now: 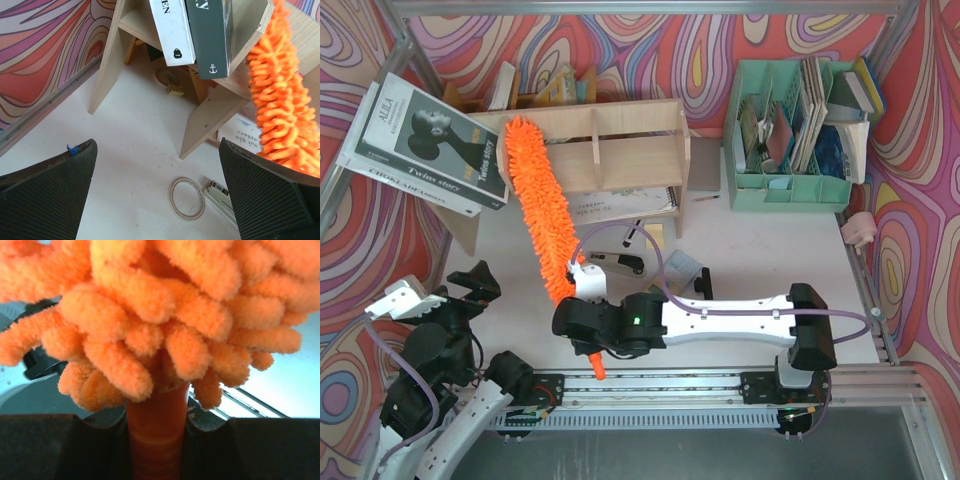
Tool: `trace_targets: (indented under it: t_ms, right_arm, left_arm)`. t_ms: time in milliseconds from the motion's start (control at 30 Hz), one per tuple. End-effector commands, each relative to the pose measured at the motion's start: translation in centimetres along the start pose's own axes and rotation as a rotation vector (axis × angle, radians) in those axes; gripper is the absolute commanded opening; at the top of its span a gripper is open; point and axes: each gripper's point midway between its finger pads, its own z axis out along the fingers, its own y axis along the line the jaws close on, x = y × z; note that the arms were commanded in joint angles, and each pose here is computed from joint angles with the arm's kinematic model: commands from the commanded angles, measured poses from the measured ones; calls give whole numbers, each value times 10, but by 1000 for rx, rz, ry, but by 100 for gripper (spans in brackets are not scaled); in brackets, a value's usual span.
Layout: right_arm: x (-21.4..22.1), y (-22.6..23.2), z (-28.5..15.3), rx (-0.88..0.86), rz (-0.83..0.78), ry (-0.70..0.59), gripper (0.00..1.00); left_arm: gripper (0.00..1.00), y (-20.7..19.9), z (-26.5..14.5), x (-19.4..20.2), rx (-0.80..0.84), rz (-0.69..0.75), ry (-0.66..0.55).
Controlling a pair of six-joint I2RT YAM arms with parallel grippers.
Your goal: Dust the bookshelf with a duster
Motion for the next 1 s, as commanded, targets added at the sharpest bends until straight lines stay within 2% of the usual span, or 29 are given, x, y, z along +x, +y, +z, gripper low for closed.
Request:
trace_targets:
  t_ms: [0,433,733,967]
  right_arm:
    - [-28,27,-26,-120,-40,-127,0]
    - [-15,-13,-22,27,61,-100,0]
    - [-60,-9,-73,-43,-10,-243,0]
    - [-67,-41,-109,9,75,-280,0]
  left_arm:
    - [98,3,0,-4,-20,-3,-12]
    - [98,2,0,-4,-19,-1,-9]
    - [98,3,0,-3,-19,-1,-8]
    - [98,3,0,-4,-20,-1,-10]
